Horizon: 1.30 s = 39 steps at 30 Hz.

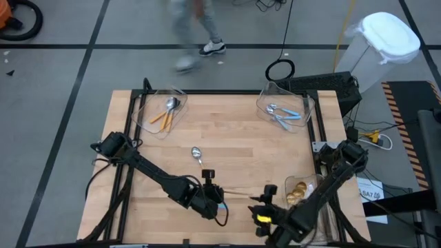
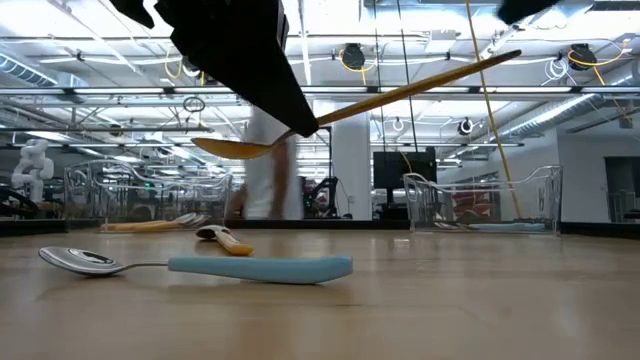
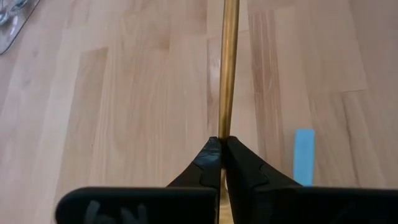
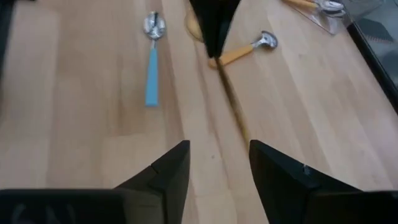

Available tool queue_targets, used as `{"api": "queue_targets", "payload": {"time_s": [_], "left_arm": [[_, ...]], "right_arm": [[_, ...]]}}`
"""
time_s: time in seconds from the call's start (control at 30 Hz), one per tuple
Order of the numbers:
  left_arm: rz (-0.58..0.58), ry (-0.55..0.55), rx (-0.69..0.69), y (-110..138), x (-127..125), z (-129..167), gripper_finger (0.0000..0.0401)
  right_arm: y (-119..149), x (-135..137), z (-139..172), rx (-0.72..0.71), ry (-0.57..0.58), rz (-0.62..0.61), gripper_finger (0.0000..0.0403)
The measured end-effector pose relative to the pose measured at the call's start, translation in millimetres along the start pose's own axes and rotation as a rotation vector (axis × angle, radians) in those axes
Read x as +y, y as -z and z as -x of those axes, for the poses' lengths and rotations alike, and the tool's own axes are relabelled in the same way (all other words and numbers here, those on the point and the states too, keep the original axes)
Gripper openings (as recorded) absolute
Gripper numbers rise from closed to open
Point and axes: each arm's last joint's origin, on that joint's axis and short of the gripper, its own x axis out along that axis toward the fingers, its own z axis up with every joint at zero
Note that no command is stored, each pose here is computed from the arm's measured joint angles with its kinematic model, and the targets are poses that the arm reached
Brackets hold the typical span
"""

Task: Sort silverware by color (type)
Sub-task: Put the gold spoon into the bottom transparent bin

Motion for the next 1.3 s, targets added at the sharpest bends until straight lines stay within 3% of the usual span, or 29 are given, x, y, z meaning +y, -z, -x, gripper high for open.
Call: {"api": "queue_targets", "payload": {"time_s": [0.2,0.5,0.8,1.0,1.3], "left_arm": [[0.014,0.004,-0.010,-1.0,-0.5,-0.1,0.0005],[0.023,0.012,-0.030,-2.7,-2.5,0.7,0.0005],[0.020,0.009,-0.023,-2.0,-2.2,0.6,0.0005],[0.021,0.009,-0.022,-1.9,-2.2,0.6,0.0005],[0.016,0.010,-0.020,-1.6,-2.3,0.7,0.0005]], "right_arm": [[-15.0,-9.6,-18.6,0.007,-0.004,0.017,0.0187],[-24.0,-11.4,-51.4,0.019,0.015,0.134,0.0186],[-30.0,-20.1,-67.7,0.095,-0.066,0.095,0.0181],[-31.7,-23.1,-72.6,0.138,-0.124,0.058,0.0133],[-31.9,-22.9,-72.8,0.139,-0.133,0.065,0.0020]]}}
